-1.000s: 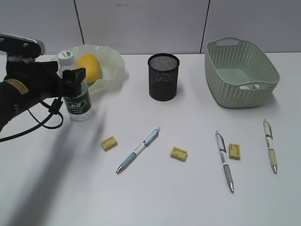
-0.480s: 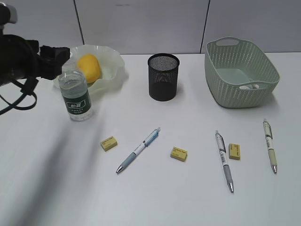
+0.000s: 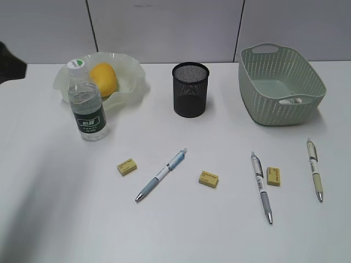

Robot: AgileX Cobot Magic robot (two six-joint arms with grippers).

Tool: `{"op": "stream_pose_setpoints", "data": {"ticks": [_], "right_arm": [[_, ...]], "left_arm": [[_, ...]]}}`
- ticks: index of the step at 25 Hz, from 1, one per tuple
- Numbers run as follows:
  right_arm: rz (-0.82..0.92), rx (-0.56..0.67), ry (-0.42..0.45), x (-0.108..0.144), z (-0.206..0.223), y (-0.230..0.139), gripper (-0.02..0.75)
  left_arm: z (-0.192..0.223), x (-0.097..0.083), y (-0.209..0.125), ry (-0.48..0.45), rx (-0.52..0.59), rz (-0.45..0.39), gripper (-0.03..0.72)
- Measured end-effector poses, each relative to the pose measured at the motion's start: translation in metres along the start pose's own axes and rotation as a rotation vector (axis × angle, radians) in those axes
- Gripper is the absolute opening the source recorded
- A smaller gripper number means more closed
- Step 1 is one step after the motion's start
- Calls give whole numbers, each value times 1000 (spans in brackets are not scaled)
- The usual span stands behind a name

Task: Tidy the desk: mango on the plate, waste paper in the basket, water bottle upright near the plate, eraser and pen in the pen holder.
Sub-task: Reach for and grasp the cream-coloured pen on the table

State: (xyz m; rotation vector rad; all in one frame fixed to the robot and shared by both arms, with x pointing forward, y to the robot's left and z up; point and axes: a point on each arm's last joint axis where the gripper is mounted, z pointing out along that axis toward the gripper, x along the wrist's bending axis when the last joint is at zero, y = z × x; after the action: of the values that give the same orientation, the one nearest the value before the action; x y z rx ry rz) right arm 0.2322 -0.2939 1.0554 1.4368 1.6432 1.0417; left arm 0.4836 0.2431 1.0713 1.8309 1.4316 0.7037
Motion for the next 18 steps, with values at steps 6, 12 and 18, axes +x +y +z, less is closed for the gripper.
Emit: {"op": "stream_pose_setpoints", "data": {"ticks": [6, 12, 18], "right_arm": [[0, 0, 0, 0, 0, 0, 510], [0, 0, 0, 0, 0, 0, 510], [0, 0, 0, 0, 0, 0, 510]], "left_arm": [[-9, 53, -18, 136, 176, -222, 557], [-19, 59, -30, 140, 296, -285, 517], [-90, 38, -46, 156, 236, -207, 515]]}}
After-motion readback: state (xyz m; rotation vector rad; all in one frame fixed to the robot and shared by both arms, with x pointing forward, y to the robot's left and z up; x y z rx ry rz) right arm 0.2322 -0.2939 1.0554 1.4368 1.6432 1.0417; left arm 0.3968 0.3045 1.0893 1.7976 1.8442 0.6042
